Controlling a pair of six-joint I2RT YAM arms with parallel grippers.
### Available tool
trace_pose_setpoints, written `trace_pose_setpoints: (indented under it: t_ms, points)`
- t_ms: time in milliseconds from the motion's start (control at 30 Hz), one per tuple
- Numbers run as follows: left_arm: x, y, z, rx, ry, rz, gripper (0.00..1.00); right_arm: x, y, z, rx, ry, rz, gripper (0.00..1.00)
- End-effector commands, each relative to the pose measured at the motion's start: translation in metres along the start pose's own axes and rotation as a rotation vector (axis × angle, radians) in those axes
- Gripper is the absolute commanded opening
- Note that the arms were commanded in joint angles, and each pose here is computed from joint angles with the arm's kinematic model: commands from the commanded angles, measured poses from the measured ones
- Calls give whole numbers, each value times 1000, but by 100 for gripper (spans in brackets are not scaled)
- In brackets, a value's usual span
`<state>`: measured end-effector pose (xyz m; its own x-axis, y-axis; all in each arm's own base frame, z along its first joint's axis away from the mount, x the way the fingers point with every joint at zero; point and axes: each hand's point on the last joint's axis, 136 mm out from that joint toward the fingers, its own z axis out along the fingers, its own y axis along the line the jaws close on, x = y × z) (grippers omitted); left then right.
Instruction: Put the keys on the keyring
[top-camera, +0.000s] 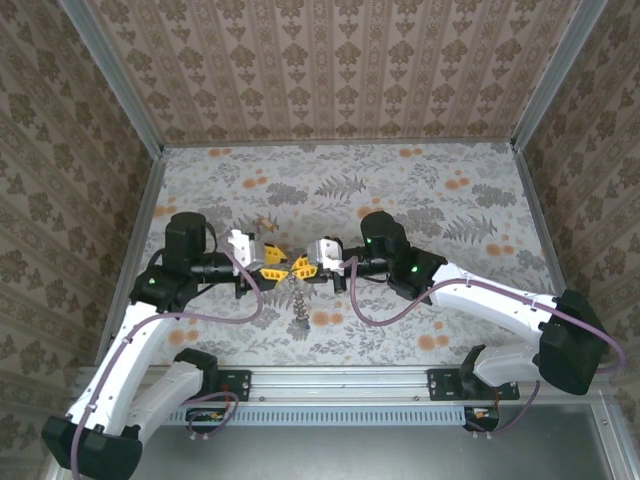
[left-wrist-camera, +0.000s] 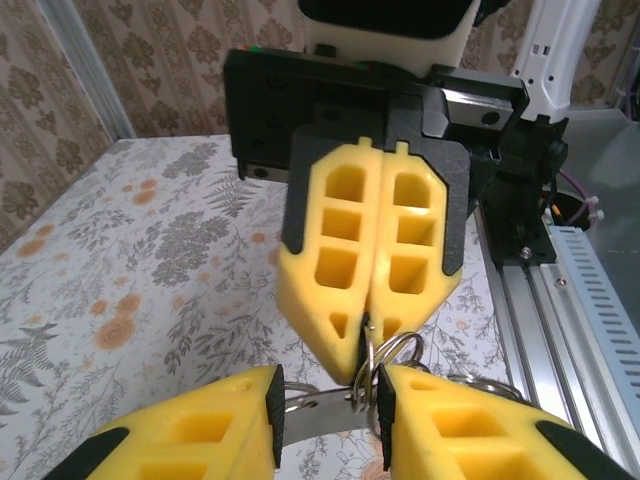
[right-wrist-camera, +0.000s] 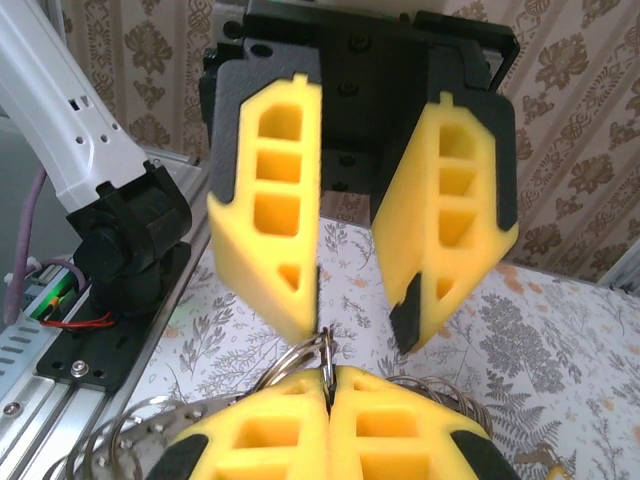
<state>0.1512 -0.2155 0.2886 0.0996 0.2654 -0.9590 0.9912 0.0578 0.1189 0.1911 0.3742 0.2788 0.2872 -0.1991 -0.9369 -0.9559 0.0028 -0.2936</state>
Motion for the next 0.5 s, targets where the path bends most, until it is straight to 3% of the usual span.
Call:
trace_pose_setpoints:
  t_ms: [0, 467]
  points:
    - [-18, -7, -7, 33, -48, -8, 32, -30, -1, -5, -4, -80, -71, 0]
    - [-3, 4, 3, 20, -2, 7, 24, -36, 0, -7, -1, -95, -74, 0]
